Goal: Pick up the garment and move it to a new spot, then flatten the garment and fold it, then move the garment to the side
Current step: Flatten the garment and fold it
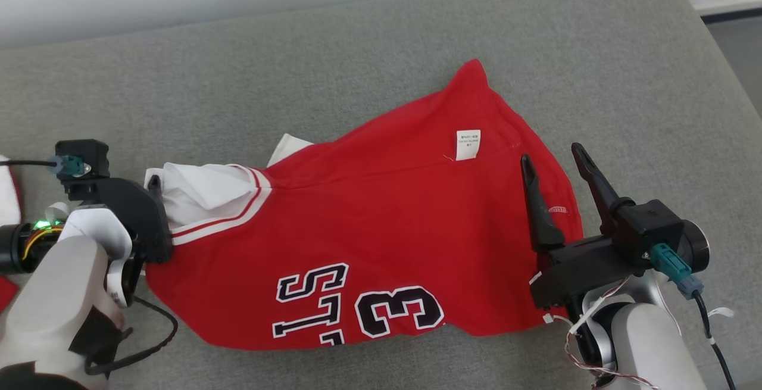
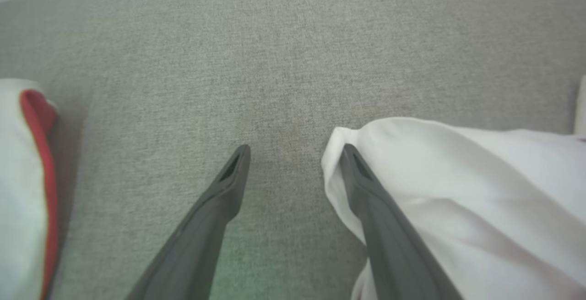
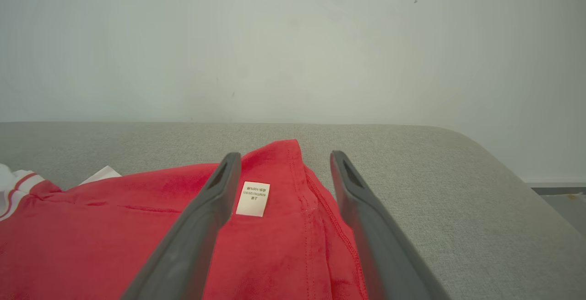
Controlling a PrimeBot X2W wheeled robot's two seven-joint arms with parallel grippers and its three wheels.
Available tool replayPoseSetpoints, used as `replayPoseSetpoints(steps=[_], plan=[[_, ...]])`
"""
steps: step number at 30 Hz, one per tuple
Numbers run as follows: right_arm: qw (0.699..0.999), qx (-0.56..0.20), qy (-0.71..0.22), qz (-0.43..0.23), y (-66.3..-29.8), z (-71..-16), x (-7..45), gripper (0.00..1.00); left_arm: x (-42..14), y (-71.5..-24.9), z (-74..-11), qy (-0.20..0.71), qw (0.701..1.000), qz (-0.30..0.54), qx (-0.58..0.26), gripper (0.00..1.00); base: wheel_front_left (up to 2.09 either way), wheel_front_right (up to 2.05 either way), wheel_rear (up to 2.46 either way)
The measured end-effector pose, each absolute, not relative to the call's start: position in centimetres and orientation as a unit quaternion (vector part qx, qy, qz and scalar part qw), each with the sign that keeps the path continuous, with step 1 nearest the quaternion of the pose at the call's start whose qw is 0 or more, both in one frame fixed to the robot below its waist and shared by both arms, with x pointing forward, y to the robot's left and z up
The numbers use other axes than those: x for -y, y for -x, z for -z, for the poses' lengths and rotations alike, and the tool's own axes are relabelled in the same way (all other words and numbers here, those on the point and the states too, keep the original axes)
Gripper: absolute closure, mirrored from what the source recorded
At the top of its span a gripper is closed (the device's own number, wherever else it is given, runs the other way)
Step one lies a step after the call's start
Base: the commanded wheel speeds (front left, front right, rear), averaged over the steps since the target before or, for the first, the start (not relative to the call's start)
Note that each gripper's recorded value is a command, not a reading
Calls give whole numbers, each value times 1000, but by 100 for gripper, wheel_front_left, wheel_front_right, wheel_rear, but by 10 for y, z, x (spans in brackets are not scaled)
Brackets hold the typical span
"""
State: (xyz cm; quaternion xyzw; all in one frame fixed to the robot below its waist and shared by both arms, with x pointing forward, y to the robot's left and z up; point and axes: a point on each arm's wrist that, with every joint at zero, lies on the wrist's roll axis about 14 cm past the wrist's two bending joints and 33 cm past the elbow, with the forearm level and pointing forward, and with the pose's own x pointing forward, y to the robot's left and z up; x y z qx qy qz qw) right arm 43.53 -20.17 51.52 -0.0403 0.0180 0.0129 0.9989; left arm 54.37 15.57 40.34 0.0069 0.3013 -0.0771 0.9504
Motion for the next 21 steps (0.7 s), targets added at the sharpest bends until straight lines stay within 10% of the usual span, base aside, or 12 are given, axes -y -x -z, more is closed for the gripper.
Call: replayPoseSetpoints(steps=[5,9,11,14,15,16,21], plan=[[999,-22,42,-4,-439,-510,209,0,-144,-550,-387,-21,939,93,-331,0,0,0,0],[999,-24,42,1,-443,-507,212,0,-140,-554,-379,-23,931,107,-348,78,0,0,0],[999,-20,41,2,-446,-508,214,0,-140,-553,-376,-22,927,106,-358,88,0,0,0],[999,-17,40,2,-449,-510,213,0,-142,-552,-377,-19,926,106,-362,50,0,0,0],[999,-16,40,2,-449,-510,213,0,-144,-552,-378,-19,926,104,-361,13,0,0,0],[999,-16,39,2,-450,-511,213,0,-145,-552,-380,-20,927,103,-359,0,0,0,0],[999,-9,37,-4,-450,-515,209,0,-158,-553,-393,-24,936,87,-341,0,0,0,0]])
